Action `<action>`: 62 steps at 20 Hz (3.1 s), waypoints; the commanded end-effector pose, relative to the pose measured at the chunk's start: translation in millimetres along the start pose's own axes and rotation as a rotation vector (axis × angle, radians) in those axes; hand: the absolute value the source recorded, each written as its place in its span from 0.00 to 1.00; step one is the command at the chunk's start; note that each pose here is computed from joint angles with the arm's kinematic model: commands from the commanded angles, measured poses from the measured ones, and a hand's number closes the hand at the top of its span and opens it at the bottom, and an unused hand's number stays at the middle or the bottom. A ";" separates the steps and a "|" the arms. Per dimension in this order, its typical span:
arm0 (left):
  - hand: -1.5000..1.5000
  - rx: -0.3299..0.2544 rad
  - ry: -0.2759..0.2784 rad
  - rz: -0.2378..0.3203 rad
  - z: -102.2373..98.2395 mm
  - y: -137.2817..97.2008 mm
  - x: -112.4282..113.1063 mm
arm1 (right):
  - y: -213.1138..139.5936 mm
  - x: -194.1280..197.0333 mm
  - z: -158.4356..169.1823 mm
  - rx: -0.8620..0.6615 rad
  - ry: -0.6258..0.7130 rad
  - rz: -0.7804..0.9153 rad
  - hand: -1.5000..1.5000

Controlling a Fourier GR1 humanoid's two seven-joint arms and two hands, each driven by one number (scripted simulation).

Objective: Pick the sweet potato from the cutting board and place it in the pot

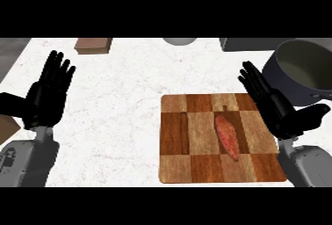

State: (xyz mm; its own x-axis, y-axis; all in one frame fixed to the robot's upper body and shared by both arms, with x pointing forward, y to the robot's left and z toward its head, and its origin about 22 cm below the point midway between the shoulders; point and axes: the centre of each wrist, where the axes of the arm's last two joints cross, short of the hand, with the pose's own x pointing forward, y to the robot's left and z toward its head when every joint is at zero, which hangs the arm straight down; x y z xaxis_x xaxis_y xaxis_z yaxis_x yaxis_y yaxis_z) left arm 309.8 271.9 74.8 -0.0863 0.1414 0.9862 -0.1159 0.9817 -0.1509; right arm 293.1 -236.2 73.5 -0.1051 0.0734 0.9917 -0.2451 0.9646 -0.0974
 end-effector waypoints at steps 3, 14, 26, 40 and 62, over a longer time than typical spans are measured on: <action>0.50 -0.065 -0.102 -0.079 -7.8 -14.0 21.8 | -11.8 44.6 -34.2 0.373 -0.194 -0.130 1.00; 0.50 -0.110 -0.149 -0.152 -5.0 -25.0 15.2 | -100.5 68.2 -39.3 0.750 -0.503 0.148 0.00; 0.50 -0.113 -0.135 -0.153 6.4 -17.7 3.9 | -110.3 89.6 -37.5 1.000 -0.454 0.654 0.00; 0.50 -0.066 -0.146 -0.182 1.8 -15.9 -7.2 | -90.1 38.4 -63.8 1.148 -0.358 0.853 0.00; 0.50 -0.061 -0.114 -0.172 11.4 2.9 15.8 | -34.5 -38.1 -65.3 1.158 -0.382 0.946 0.00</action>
State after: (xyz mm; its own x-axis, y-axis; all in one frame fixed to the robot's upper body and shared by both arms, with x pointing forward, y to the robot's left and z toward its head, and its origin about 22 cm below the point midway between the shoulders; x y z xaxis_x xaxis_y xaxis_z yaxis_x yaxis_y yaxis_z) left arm 301.6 267.1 87.0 -0.1884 -0.0436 0.9811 -0.0864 0.9959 0.0276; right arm 361.6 -269.6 58.5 -0.8446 0.2967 0.4456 -0.4900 -0.0934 -0.8667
